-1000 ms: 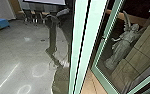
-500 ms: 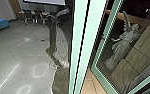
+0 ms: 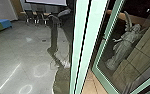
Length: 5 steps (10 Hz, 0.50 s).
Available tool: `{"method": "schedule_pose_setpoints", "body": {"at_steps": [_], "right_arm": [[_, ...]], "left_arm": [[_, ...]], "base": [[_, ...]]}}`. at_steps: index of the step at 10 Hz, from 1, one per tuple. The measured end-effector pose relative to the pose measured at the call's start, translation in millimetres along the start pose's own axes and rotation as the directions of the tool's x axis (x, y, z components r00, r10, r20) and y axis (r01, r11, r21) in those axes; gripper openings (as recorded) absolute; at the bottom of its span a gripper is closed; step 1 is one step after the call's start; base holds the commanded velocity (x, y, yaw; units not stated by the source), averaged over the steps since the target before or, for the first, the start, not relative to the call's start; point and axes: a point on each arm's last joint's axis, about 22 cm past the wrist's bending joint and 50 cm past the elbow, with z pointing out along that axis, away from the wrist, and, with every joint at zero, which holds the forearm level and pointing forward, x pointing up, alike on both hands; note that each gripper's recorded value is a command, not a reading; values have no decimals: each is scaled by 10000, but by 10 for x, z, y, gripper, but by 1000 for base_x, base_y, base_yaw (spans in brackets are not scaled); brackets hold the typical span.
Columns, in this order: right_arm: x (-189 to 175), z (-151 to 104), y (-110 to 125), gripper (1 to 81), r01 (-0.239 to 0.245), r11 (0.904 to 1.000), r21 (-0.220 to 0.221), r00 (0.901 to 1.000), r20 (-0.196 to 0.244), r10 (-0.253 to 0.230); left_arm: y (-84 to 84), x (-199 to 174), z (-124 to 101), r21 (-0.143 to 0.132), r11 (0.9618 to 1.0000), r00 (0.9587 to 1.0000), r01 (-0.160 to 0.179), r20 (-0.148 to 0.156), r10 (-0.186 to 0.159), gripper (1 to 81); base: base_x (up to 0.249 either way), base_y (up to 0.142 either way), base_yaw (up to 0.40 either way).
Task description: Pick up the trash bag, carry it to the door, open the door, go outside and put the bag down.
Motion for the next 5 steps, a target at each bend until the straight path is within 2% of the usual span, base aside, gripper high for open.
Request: {"method": "schedule_pose_setpoints", "body": {"at_steps": [1,2,4,5], "right_arm": [[-48,52,79,811,267,9994,-211,9994,209,-263],[-23,122,57,811,567,9981,-246,9977,383,-557],[62,293,-191,811,1118,9937,92,9917,631,-1121],[102,322,-212,811,1245,9922,96,9900,656,-1248]], "left_arm": [[-42,-67,-20,32,9996,9996,270,-114,-269,10],[-85,-138,-43,63,9983,9981,574,-237,-572,10],[-158,-295,-77,113,9933,9925,1152,-418,-1147,10],[-173,-343,-84,128,9918,9910,1268,-439,-1262,10]], "base": [[0,0,0],[0,0,0],[0,0,0],[0,0,0]]}}
